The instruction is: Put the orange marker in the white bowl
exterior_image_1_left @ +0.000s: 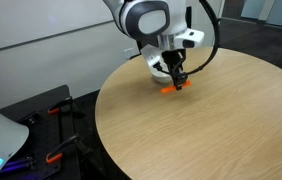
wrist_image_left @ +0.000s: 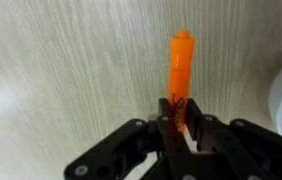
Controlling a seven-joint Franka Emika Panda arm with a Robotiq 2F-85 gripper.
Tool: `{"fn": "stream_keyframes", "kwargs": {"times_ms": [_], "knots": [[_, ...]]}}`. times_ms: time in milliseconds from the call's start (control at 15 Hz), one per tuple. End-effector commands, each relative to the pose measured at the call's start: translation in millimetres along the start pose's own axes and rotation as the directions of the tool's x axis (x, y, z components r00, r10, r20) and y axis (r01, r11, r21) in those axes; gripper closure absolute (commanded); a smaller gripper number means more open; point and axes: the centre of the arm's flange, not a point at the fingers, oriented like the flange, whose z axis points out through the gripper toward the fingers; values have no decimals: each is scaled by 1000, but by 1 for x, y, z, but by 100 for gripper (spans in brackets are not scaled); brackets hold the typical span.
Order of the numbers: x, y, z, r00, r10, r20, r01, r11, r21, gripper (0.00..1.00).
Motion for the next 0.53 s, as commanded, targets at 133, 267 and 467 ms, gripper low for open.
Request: {"fn": "stream_keyframes", "kwargs": {"times_ms": [133,267,467], "knots": [[-26,-25,-89,993,5,-115,-15,997,-81,95],[-26,-37,-105,989,-4,-149,-12,994,-106,95],[-21,-57,-119,980,16,-199,-46,988,-151,95]]}}
